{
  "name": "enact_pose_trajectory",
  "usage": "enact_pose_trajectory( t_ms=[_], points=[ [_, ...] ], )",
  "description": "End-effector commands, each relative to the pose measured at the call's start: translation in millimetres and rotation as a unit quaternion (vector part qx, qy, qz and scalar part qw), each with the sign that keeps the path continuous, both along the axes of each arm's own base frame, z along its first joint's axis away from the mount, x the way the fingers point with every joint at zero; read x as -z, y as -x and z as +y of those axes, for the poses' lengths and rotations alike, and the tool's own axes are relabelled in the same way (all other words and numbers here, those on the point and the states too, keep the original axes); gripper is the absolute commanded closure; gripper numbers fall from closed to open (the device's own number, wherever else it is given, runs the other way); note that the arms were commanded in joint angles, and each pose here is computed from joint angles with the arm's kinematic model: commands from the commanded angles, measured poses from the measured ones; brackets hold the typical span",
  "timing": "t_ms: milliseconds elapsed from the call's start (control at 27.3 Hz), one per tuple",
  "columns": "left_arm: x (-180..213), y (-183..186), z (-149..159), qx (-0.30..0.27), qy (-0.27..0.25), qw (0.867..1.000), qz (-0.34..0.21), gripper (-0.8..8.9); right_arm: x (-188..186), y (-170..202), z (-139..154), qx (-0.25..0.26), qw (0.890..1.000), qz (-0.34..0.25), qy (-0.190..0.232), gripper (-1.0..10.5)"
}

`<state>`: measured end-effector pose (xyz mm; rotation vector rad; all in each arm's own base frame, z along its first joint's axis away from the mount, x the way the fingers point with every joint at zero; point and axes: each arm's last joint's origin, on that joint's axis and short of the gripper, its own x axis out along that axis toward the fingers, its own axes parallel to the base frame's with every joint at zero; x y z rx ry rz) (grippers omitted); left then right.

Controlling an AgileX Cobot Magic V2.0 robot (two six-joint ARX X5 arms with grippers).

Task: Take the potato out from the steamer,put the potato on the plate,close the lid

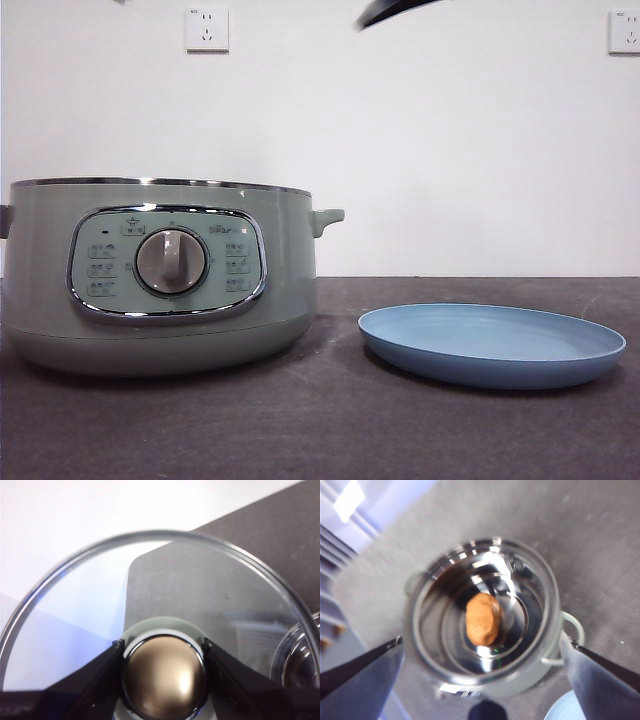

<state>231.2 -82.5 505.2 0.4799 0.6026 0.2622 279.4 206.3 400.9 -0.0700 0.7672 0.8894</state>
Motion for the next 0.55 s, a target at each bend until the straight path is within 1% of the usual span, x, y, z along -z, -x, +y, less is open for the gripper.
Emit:
enact_pose_trajectory(
  t_ms=[37,110,183,257,330,367,440,550],
  points=[
    [-8.0,17.4,11.2,-0.013,-0.011,1.0,-0.002,8.21,9.2,-14.2,39.1,-0.03,0.999,-0.012,0.042,3.5],
    [-11.6,23.5,15.9,-0.018,-0.008,1.0,-0.01,8.21,18.2,-24.4,68.5,-0.057,0.996,-0.021,0.064,3.5],
    [-15.4,29.7,24.4,-0.031,-0.005,0.999,-0.019,8.21,32.6,-28.3,96.9,-0.085,0.994,-0.022,0.072,3.5],
    [-19.8,37.2,35.2,-0.05,-0.001,0.998,-0.03,8.21,51.9,-29.9,117.3,-0.102,0.99,-0.028,0.095,3.5],
    [-23.0,43.1,43.9,-0.068,0.007,0.997,-0.04,8.21,75.1,-32.3,132.8,-0.094,0.984,-0.044,0.147,3.5],
    [-23.9,45.1,46.5,-0.073,0.008,0.996,-0.043,8.21,85.1,-33.4,138.6,-0.092,0.981,-0.046,0.166,3.5],
    [-24.9,47.1,49.9,-0.079,0.01,0.996,-0.046,8.21,106.9,-40.3,146.5,-0.094,0.978,-0.034,0.183,3.5],
    [-24.6,47.1,49.5,-0.064,0.021,0.997,-0.042,8.21,136.6,-48.8,153.8,-0.101,0.974,-0.008,0.201,3.5]
  ],
)
